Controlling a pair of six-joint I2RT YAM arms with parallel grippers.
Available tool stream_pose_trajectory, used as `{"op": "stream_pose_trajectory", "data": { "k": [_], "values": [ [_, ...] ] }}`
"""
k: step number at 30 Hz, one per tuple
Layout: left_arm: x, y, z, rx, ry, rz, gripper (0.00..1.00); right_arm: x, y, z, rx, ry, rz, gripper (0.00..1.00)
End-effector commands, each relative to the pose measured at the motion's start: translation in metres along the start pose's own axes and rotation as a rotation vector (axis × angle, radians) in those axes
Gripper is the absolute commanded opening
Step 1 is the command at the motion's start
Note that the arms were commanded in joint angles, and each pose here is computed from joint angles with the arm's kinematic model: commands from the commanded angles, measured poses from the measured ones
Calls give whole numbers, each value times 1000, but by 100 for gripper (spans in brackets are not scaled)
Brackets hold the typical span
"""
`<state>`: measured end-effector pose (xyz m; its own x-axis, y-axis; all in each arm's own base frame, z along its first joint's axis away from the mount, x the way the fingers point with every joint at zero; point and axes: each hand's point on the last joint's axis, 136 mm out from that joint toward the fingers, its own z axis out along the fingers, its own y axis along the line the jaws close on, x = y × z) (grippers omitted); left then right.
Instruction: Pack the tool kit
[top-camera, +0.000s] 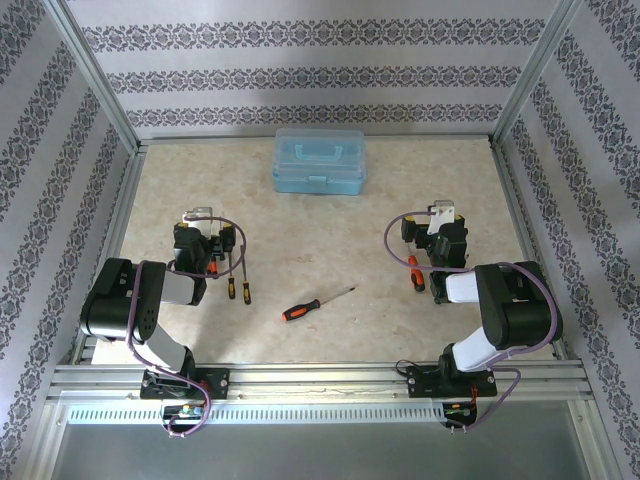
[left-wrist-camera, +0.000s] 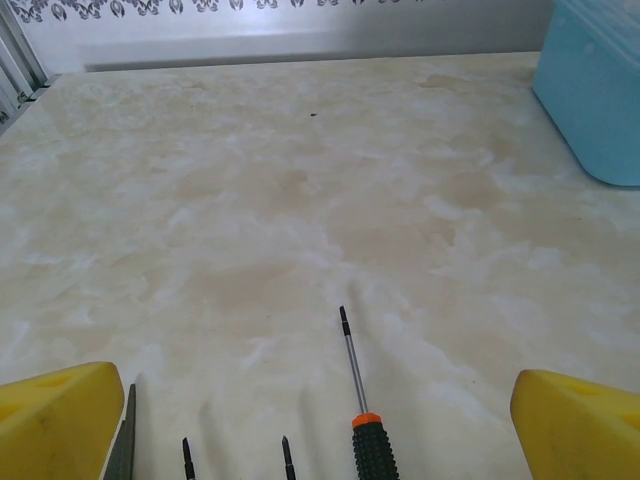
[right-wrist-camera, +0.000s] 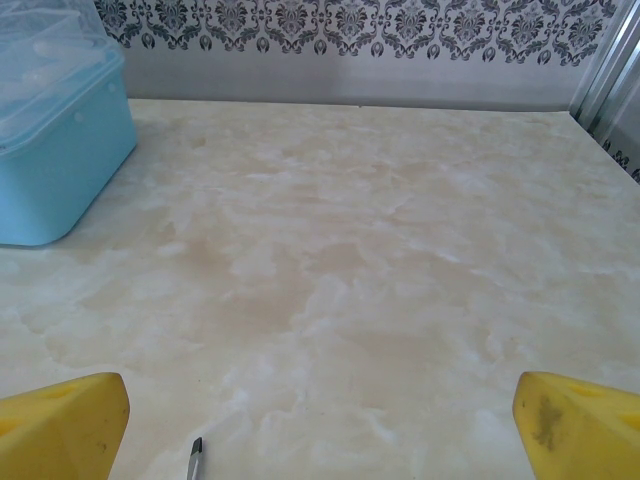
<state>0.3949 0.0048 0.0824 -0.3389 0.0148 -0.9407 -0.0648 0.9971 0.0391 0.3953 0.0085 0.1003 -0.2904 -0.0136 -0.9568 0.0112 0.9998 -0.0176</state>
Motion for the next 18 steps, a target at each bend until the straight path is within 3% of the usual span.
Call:
{"op": "stream_pose_trajectory", "data": {
  "k": [1,18],
  "values": [
    [-8,1,1,5,-17,17,99,-12,2,-2,-6,-47,-5,98],
    [-8,1,1,6,-18,17,99,-12,1,-2,-3,-48,-5,98]
  ]
}}
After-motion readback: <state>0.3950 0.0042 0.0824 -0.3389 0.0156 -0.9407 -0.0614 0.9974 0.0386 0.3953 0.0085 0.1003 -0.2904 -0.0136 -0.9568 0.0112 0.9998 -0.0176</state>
